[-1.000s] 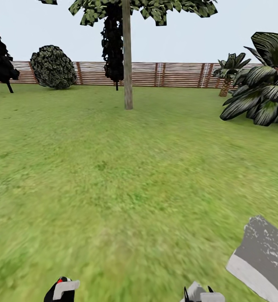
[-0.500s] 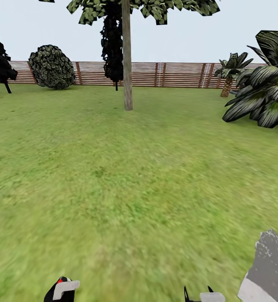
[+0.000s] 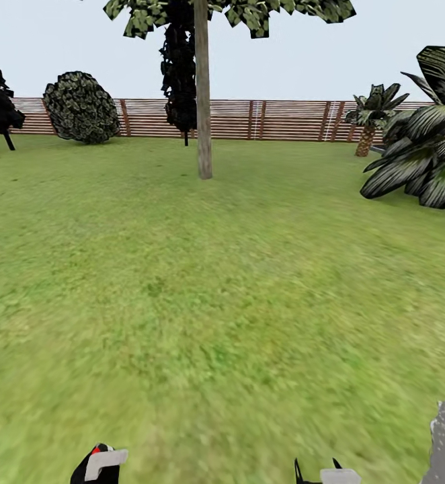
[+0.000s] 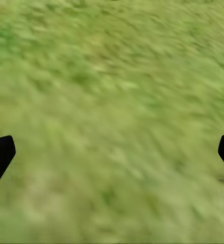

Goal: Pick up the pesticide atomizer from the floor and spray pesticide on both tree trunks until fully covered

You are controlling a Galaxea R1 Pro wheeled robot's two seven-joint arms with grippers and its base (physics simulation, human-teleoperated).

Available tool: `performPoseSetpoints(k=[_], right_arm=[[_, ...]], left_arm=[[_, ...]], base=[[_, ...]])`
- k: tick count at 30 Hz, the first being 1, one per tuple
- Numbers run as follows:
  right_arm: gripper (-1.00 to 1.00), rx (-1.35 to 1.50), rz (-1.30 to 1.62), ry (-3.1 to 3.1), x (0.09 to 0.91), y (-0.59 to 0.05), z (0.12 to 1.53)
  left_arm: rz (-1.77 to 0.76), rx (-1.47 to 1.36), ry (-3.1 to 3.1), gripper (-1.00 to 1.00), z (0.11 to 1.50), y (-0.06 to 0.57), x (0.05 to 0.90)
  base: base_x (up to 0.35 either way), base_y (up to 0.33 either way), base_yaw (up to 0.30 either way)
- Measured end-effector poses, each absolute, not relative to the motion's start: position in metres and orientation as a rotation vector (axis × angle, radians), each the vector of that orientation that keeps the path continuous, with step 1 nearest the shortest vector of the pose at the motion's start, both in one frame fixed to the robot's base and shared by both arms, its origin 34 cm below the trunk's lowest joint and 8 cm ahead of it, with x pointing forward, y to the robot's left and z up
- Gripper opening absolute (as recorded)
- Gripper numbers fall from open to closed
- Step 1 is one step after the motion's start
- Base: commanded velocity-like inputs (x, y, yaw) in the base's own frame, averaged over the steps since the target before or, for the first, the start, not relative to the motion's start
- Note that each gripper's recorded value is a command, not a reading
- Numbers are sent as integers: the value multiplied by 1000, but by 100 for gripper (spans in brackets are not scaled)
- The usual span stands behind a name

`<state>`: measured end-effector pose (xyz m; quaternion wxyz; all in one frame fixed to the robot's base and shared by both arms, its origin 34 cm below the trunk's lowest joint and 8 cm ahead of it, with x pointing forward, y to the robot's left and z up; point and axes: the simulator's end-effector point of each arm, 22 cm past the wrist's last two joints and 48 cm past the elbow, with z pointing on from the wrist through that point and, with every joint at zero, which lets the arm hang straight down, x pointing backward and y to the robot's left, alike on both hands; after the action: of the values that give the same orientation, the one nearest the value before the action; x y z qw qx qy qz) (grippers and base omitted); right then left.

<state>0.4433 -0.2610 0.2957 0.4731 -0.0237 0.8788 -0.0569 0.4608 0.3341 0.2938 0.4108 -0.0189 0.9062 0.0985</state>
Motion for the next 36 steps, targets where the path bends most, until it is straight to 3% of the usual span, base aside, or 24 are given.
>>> performPoseSetpoints(k=[36], right_arm=[[100, -59, -138, 2151, 443, -261, 296]], left_arm=[[248, -48, 2280, -100, 294, 334, 461]], base=[[342, 0, 0]])
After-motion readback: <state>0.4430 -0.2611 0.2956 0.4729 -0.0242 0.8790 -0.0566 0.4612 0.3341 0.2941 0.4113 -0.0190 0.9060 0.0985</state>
